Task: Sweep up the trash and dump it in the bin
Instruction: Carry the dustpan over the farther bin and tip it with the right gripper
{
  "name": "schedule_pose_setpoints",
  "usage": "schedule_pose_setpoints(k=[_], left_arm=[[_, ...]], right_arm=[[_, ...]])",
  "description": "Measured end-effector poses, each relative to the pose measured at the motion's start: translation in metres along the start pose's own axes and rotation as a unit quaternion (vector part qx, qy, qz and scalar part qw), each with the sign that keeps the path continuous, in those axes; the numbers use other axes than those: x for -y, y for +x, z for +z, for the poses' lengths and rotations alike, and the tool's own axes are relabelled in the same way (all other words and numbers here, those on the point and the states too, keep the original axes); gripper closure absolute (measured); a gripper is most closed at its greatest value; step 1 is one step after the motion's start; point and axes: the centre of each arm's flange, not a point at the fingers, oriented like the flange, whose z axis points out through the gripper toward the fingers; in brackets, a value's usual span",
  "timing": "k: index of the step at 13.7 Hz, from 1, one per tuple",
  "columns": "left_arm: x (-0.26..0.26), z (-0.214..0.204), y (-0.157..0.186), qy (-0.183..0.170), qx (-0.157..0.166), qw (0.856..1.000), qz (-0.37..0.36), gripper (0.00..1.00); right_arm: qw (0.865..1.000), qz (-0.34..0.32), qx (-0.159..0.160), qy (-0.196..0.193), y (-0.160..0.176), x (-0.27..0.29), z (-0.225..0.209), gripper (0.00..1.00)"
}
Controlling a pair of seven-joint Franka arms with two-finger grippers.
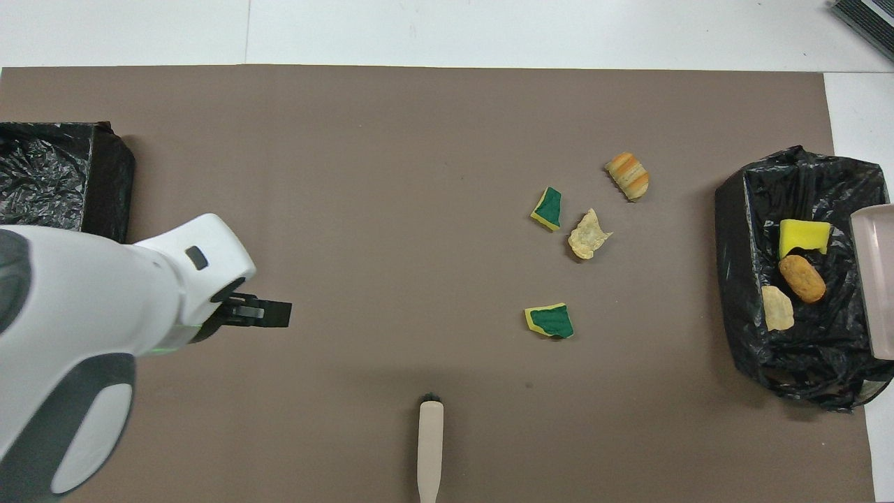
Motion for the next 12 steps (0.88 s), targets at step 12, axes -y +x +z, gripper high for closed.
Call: schedule_pose_setpoints(k=[12], left_arm=[[0.093,-0.093,0.043,0.009,0.009,1.0,-0.014,0.0]], right_arm=[[0.946,0.267,-0.17,0.061,0.177,-0.032,-0.086,0.67]])
